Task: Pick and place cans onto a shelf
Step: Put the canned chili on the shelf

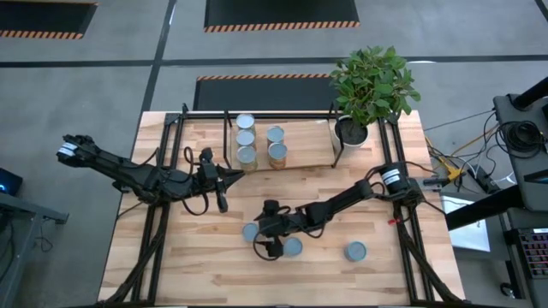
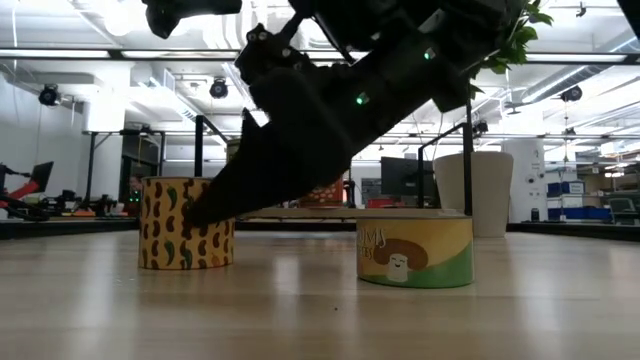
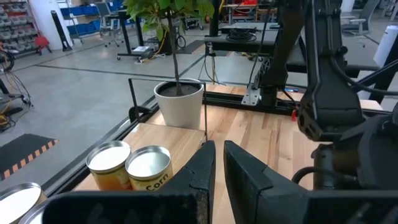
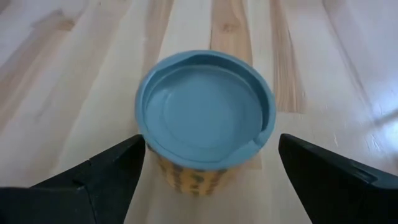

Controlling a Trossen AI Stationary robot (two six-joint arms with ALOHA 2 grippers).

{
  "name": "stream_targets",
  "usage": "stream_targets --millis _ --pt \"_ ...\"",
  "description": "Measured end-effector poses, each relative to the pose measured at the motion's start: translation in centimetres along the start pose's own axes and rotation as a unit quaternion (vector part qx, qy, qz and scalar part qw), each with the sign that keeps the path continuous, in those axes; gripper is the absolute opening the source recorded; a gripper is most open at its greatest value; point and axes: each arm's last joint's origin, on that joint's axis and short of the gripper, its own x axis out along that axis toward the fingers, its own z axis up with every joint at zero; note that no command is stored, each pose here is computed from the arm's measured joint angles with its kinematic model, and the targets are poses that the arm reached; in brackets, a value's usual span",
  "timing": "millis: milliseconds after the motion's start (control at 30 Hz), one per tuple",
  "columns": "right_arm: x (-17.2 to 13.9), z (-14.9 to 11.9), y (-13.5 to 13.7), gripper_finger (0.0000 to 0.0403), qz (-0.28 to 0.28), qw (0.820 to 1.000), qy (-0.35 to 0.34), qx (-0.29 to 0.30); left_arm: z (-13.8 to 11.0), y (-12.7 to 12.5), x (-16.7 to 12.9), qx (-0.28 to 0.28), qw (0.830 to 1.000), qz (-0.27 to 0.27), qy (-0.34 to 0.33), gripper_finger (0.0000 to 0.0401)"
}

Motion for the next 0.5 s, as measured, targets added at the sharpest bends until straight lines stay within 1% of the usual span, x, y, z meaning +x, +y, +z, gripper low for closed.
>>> stream_targets --millis 100,167,333,500 --pt "0.2 -0.1 0.0 0.0356 0.000 1.000 -0.006 0.000 0.0 0.0 0.0 0.000 1.000 0.000 0.000 0.0015" --pt "0.1 0.0 0.1 0.0345 0.001 1.000 -0.007 -0.002 0.0 0.0 0.0 0.001 1.000 0.000 0.000 0.0015" --pt "-0.3 0.6 0.2 0.0296 0.026 1.000 -0.017 0.003 0.0 0.0 0.0 0.002 1.000 0.000 0.001 0.0015" --pt "-0.6 1.0 0.2 0.0257 0.028 0.999 -0.022 0.007 0.0 0.0 0.0 0.002 1.000 0.000 0.001 0.0015"
